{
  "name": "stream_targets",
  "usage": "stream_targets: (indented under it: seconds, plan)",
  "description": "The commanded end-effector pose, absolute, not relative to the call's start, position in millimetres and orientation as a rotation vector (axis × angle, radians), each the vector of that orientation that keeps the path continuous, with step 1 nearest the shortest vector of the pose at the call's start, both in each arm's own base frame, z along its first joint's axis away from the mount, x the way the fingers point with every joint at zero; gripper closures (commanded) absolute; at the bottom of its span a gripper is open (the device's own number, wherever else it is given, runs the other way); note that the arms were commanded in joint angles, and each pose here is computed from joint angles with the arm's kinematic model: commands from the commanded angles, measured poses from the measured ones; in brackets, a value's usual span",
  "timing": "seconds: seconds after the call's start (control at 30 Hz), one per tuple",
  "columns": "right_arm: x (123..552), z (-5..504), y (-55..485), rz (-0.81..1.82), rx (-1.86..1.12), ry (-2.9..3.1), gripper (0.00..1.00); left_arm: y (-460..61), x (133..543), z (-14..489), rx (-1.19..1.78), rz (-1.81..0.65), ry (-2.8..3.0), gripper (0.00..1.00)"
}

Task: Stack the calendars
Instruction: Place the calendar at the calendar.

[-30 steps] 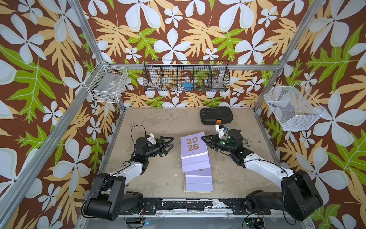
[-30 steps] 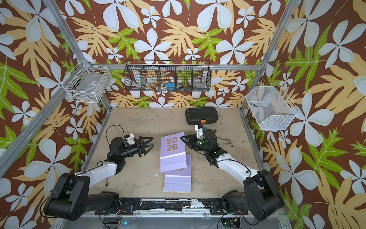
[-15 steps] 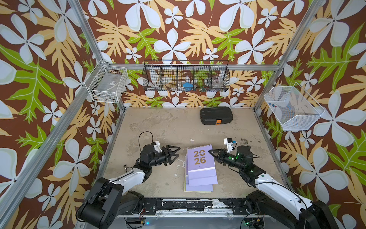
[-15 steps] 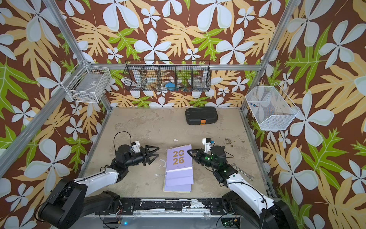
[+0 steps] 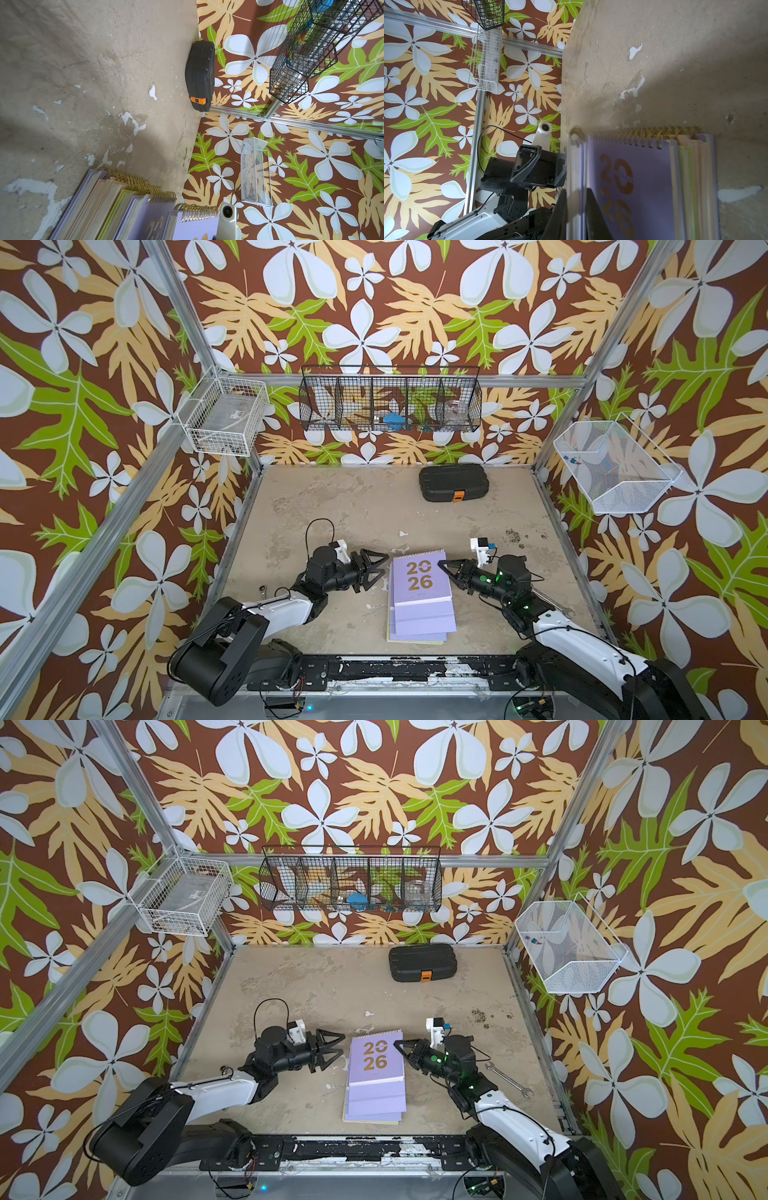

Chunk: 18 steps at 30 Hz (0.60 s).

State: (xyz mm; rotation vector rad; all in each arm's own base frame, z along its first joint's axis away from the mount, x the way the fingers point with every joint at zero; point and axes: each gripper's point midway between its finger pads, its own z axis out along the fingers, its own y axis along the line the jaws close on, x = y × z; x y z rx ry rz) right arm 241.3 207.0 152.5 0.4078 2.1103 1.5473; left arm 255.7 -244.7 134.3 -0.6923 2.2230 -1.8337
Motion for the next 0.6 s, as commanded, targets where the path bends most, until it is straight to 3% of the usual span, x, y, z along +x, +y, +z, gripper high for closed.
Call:
stream_targets:
  seconds: [0.0,0.57]
  plan:
    - [243.7,171.5,212.5,1.607,0.371,2.026,0.87,-249.1,259.7,143.8,-0.654,-1.86,2.182,0.36]
    - [245.4,155.8,211.3,1.586,0.412,2.031,0.87,-248.9,257.0,130.9,-0.678,-1.836,2.21,0.36]
